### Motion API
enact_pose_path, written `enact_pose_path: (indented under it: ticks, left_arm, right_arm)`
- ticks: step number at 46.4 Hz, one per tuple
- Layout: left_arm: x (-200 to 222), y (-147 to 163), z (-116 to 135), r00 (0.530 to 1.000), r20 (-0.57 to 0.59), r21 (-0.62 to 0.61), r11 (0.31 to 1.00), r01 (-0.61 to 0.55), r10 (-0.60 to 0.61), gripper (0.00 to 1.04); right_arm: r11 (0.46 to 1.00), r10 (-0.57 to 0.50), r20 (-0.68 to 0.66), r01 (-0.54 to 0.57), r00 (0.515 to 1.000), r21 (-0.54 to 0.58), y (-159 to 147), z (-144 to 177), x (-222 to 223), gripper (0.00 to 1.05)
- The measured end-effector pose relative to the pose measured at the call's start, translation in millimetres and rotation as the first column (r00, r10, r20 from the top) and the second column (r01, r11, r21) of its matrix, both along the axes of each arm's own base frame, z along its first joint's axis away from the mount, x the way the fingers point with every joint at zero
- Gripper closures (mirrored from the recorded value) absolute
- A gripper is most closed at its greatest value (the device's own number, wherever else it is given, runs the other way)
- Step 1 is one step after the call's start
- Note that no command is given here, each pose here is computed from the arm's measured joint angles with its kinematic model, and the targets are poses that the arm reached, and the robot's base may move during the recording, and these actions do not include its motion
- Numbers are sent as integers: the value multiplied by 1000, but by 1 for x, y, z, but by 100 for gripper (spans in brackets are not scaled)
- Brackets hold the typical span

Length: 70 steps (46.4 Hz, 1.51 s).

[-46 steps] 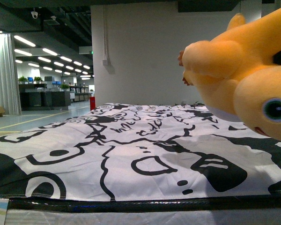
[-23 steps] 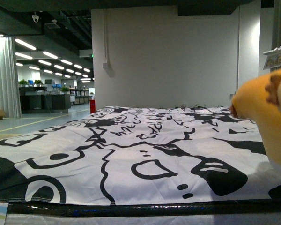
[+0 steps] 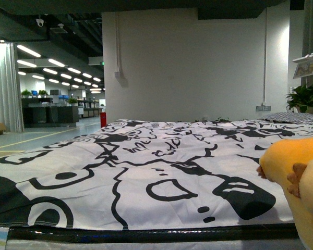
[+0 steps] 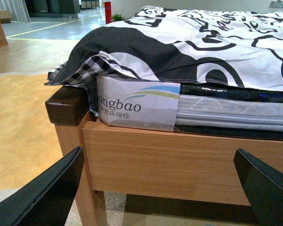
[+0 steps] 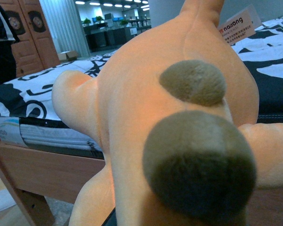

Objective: Put away toys

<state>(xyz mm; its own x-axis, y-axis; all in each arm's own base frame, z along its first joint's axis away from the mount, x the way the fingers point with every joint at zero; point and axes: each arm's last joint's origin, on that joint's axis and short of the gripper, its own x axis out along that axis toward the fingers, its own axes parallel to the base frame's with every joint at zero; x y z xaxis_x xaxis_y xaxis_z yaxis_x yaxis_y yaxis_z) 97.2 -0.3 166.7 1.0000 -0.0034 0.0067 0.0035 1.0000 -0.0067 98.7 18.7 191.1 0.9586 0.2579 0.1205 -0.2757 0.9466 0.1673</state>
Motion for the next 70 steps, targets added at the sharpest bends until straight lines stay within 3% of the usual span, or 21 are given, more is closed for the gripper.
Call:
enact_pose_path:
  ticks: [7, 70]
  left_arm:
    - [0, 0, 0, 1000, 0, 0, 1000, 0, 0, 6]
    - [0, 0, 0, 1000, 0, 0, 1000, -1, 1, 6]
  right_arm:
    - [999, -18, -31, 17, 999, -30, 1, -15, 0, 97]
    - [999, -19, -25, 18, 1000, -43, 3, -15, -2, 97]
